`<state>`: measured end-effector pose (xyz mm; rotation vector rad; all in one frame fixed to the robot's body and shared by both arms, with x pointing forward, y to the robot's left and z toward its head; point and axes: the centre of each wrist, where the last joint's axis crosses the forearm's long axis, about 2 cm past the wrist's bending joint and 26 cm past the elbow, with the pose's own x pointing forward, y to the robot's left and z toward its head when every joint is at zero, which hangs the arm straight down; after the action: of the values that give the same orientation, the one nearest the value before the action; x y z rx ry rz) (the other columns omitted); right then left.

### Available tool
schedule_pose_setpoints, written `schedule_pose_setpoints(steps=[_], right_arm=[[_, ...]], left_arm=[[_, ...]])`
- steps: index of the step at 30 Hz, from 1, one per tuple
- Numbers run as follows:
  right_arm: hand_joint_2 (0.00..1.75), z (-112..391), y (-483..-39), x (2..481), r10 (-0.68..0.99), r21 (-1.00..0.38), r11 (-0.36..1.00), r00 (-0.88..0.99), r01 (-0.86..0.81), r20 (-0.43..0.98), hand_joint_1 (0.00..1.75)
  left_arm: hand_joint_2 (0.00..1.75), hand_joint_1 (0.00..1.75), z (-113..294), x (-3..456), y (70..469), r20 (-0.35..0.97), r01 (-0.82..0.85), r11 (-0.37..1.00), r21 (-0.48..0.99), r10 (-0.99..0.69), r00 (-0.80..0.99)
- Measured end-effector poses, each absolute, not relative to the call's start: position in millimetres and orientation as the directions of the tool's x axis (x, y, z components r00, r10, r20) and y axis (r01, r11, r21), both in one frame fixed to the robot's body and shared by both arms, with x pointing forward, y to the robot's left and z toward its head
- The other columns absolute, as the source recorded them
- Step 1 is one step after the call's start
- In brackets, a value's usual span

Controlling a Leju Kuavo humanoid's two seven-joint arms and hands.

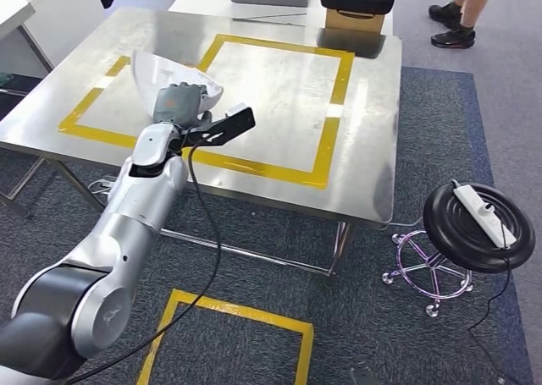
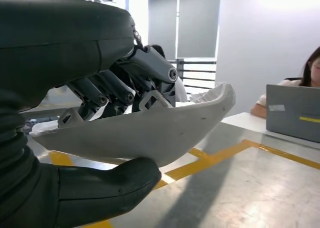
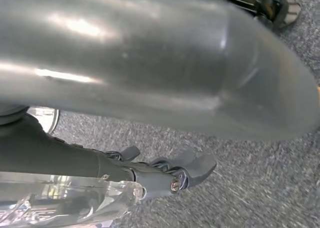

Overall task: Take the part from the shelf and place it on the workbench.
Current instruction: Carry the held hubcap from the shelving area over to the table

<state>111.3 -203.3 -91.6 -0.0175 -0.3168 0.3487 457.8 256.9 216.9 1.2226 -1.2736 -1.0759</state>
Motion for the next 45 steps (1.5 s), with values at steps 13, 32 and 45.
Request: schedule_pose_setpoints(steps=[13, 32, 45], right_arm=[[0.0, -91, -203, 114, 0.342, -0.068, 0.939, 0.888, -0.338, 0.306, 0.0], [0.0, -90, -202, 116, 0.352, -0.06, 0.934, 0.883, -0.352, 0.31, 0.0], [0.0, -90, -202, 116, 0.366, -0.054, 0.928, 0.874, -0.369, 0.318, 0.0]], left_arm=[[1.75, 1.75, 217, 458, 258, 0.085, -0.074, 0.081, 0.994, -0.996, 0.042], [1.75, 1.75, 203, 458, 263, 0.056, 0.017, 0.054, 0.998, -0.995, -0.077], [1.75, 1.75, 187, 455, 289, 0.021, 0.085, 0.015, 0.996, -0.997, -0.077]])
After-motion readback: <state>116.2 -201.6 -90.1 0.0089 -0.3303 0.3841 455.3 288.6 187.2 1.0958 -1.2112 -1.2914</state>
